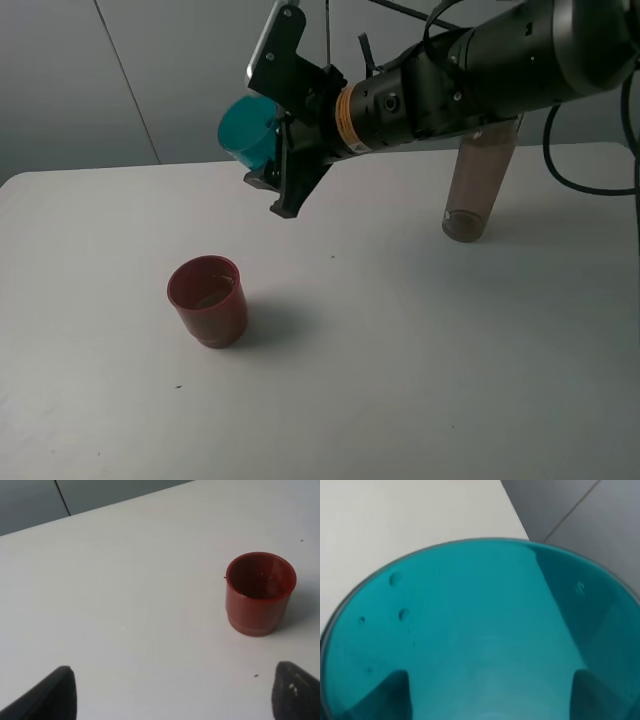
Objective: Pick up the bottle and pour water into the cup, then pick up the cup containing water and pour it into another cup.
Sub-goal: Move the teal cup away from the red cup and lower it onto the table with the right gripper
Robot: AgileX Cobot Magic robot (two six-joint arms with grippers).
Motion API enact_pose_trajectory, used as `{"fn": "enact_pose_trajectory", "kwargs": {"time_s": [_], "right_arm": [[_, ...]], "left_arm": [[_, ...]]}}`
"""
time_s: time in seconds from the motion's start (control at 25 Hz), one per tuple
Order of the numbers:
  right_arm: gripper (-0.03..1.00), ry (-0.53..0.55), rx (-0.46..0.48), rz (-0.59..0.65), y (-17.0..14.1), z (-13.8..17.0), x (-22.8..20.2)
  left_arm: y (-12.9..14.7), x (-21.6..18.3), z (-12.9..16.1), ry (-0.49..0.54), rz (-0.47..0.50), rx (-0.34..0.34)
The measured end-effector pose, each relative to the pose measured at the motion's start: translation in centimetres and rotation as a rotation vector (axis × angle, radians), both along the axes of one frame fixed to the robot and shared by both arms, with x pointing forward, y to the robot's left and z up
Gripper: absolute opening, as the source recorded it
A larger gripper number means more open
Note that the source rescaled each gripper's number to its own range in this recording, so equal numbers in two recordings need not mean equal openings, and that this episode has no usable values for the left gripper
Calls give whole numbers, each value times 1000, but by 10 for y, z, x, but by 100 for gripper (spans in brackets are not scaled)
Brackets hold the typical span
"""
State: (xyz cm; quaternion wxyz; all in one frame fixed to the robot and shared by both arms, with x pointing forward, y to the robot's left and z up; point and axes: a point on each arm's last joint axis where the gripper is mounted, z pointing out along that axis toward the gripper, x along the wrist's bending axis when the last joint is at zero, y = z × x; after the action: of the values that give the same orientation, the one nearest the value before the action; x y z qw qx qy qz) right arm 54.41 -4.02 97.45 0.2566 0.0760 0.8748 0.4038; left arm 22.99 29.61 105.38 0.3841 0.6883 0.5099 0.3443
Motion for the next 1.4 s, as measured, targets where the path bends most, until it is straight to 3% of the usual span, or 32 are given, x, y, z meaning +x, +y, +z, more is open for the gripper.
{"fn": "enact_pose_trajectory", "kwargs": {"time_s": [0.2, 0.48, 1.04, 1.4], "right_arm": [[8, 46, 20, -73, -11, -5, 5], [8, 88, 166, -169, -14, -11, 9], [8, 117, 271, -341, -33, -94, -2], [5, 193, 222, -378, -37, -150, -6]], "left_arm": [[0, 0, 0, 0, 0, 0], [0, 0, 0, 0, 0, 0], [0, 0, 0, 0, -1, 2], [0, 0, 0, 0, -1, 2]]}}
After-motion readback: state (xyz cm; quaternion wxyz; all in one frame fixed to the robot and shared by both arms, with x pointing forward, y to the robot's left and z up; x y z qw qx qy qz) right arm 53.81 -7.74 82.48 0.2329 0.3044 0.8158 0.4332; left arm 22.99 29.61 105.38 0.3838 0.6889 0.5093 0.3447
